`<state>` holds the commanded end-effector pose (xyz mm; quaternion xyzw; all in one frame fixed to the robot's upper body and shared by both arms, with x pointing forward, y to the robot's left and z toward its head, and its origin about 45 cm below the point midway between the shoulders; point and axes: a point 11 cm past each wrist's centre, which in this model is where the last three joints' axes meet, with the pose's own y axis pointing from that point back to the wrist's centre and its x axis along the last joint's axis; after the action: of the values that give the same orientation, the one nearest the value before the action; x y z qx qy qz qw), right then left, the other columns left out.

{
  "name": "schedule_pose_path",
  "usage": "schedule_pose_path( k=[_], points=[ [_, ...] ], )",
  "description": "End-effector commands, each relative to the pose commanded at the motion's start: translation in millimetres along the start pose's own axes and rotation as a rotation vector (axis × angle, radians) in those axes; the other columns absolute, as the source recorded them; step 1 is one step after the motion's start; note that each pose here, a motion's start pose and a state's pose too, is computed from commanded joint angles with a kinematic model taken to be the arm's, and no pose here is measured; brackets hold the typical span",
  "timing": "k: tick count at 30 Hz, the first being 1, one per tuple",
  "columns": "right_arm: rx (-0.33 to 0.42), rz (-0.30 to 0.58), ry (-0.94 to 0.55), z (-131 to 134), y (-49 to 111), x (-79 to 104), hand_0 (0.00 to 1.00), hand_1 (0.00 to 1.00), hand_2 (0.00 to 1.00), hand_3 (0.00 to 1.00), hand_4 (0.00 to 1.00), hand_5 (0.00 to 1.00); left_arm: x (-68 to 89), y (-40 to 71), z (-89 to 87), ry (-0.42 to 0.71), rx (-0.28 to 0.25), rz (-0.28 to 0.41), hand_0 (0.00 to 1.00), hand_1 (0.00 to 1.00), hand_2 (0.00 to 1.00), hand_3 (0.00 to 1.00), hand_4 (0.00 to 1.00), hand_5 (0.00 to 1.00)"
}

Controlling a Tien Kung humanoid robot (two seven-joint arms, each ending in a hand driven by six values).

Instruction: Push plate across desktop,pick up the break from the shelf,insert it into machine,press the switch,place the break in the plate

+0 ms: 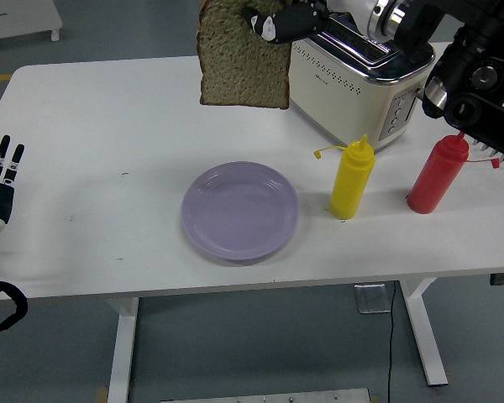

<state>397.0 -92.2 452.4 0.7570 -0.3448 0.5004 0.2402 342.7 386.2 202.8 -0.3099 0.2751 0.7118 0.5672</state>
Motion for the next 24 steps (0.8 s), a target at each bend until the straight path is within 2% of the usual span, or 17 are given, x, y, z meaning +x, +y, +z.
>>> schedule_pose_path(
  k=[13,19,24],
  points=[
    [0.005,-0.198,-0.093,-4,-10.0,-72.5,0.247,0.365,0.454,0.538,0.378,0.068,3.3,1.4,-2.5,-0.001,0.006,0.011,0.811,0.861,0.924,0.819,0.623,0.998],
    [0.002,-0.255,-0.107,-4,-11.4,-96.1,0.247,0.363,0.453,0.536,0.377,0.073,2.8,1.2,-3.1,-0.001,0.008,0.009,0.81,0.86,0.923,0.821,0.622,0.998],
    [-0.006,-0.253,-0.129,0,-14.0,-106.7,0.259,0.369,0.455,0.535,0.368,0.063,2.3,0.7,-3.2,0.0,0.008,0.009,0.812,0.861,0.923,0.817,0.621,0.998]
  ],
)
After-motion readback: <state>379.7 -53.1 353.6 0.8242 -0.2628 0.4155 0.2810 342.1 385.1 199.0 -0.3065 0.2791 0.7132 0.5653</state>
